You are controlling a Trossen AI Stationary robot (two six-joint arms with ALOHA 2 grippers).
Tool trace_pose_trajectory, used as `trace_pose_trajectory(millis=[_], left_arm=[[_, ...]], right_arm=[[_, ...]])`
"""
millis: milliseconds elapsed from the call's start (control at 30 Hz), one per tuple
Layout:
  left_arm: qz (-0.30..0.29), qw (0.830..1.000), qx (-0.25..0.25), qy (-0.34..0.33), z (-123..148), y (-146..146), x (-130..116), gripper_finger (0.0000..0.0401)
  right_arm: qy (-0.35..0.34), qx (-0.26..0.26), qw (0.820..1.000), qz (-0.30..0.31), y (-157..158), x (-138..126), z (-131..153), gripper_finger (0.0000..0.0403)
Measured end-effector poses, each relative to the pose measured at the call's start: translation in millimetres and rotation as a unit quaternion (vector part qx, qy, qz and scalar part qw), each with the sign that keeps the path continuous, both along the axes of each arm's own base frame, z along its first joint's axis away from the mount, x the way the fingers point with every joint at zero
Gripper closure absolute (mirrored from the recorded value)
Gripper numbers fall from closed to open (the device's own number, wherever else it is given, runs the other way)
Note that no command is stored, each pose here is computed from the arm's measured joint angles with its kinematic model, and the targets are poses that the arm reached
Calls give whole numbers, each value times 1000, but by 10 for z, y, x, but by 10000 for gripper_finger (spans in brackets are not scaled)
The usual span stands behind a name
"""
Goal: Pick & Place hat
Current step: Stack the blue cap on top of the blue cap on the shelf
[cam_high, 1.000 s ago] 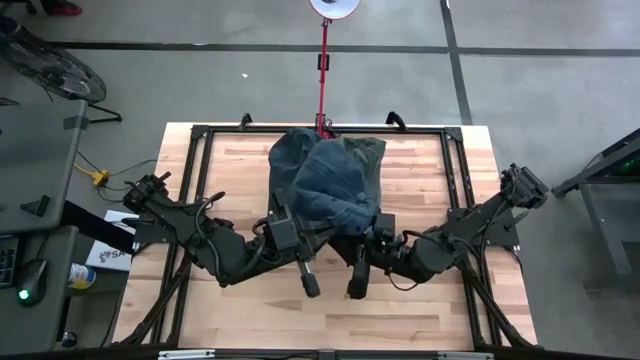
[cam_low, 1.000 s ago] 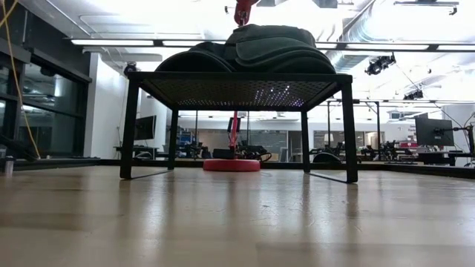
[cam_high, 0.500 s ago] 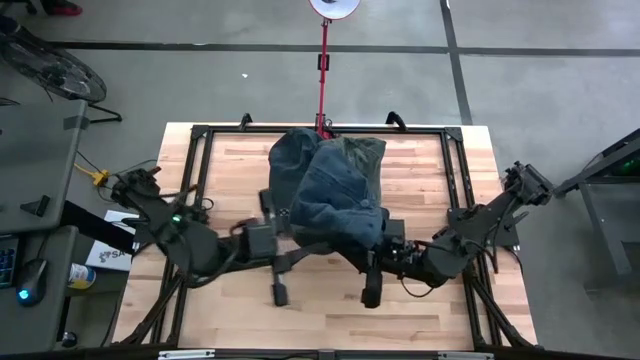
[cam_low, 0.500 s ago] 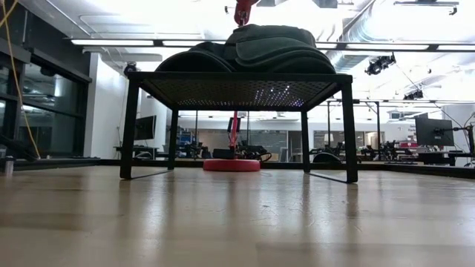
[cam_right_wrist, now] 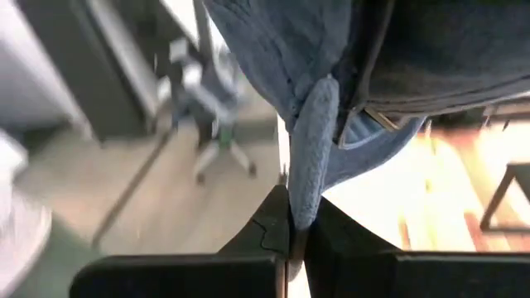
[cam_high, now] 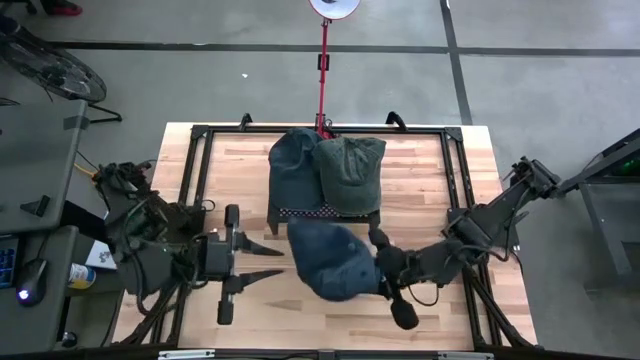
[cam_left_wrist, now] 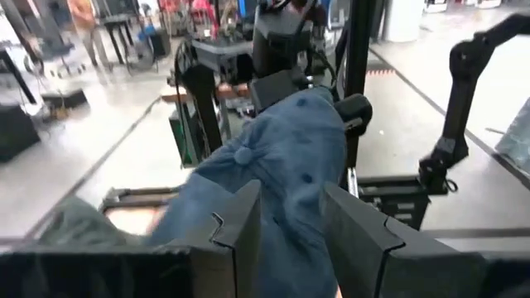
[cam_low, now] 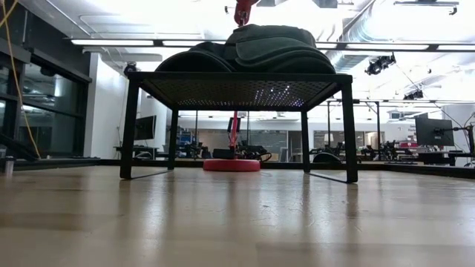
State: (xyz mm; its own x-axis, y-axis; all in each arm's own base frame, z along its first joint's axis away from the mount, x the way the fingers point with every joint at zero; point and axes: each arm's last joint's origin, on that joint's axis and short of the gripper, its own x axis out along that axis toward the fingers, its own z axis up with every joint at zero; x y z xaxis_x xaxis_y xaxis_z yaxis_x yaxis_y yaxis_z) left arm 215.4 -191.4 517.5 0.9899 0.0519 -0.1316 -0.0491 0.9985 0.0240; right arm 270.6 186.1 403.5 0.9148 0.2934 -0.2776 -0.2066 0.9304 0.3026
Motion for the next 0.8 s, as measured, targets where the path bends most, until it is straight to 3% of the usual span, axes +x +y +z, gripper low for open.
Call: trace_pose_trajectory(millis=[133, 400, 800], left_arm=[[0, 999, -25, 27, -89, -31, 10, 279], [14, 995, -75, 58, -303, -91, 66, 279], [39, 988, -127, 84, -648, -273, 243, 279]], right_arm=[[65, -44, 996, 35, -14, -47, -137, 399], [157, -130, 978, 41, -88, -134, -338, 399], [300, -193, 930, 91, -190, -341, -546, 399]])
